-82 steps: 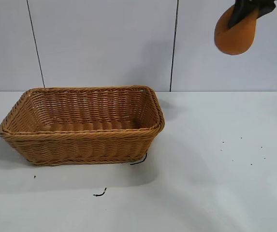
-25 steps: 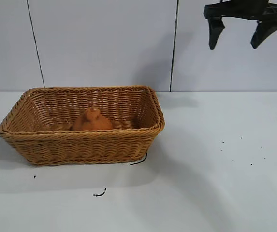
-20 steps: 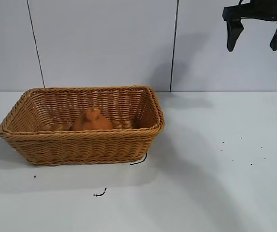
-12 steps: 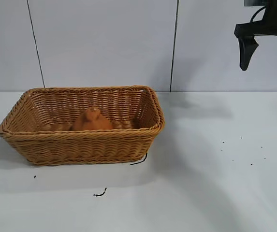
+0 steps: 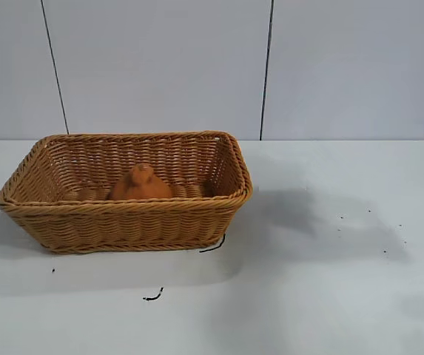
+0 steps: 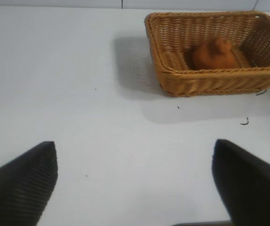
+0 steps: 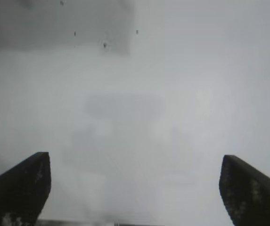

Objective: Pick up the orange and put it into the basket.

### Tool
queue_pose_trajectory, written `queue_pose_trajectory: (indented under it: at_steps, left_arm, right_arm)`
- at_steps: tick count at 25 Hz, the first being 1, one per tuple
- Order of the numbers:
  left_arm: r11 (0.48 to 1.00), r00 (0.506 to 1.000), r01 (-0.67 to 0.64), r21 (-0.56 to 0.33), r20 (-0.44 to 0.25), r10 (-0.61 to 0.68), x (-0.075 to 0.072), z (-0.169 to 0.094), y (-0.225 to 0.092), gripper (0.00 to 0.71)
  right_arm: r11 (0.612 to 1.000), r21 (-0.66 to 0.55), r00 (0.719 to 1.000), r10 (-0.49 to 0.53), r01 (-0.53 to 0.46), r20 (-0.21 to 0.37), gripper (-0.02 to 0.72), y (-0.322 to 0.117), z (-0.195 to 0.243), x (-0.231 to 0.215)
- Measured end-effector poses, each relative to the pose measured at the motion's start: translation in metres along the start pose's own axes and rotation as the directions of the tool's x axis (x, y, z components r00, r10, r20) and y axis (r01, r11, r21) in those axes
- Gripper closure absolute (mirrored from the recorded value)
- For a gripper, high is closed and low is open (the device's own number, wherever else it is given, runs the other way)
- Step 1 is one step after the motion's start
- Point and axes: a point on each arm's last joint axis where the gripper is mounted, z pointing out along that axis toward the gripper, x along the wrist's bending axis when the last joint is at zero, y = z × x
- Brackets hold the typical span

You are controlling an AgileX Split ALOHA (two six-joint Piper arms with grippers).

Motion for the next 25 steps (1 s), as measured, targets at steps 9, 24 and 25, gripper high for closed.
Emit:
queue_pose_trajectory:
  at_steps: [9,24,25]
  left_arm:
    - [1.0,1.0,0.0,0.0,0.0,0.0,0.0,0.0,0.0,0.071]
    - [1.0,1.0,0.0,0.0,0.0,0.0,0.0,0.0,0.0,0.071]
    - [1.0,1.0,0.0,0.0,0.0,0.0,0.0,0.0,0.0,0.071]
  right_arm:
    - [0.889,-0.451,0.997,-0.072,0.073,0.02,0.008,-0.107,-0.02,-0.003]
    - [0.617,-0.784,0.997,-0.072,0.075,0.039,0.008,-0.185,-0.03,-0.005]
    - [0.612,-0.788,0.997,-0.072,0.075,0.039,0.008,-0.186,-0.03,-0.005]
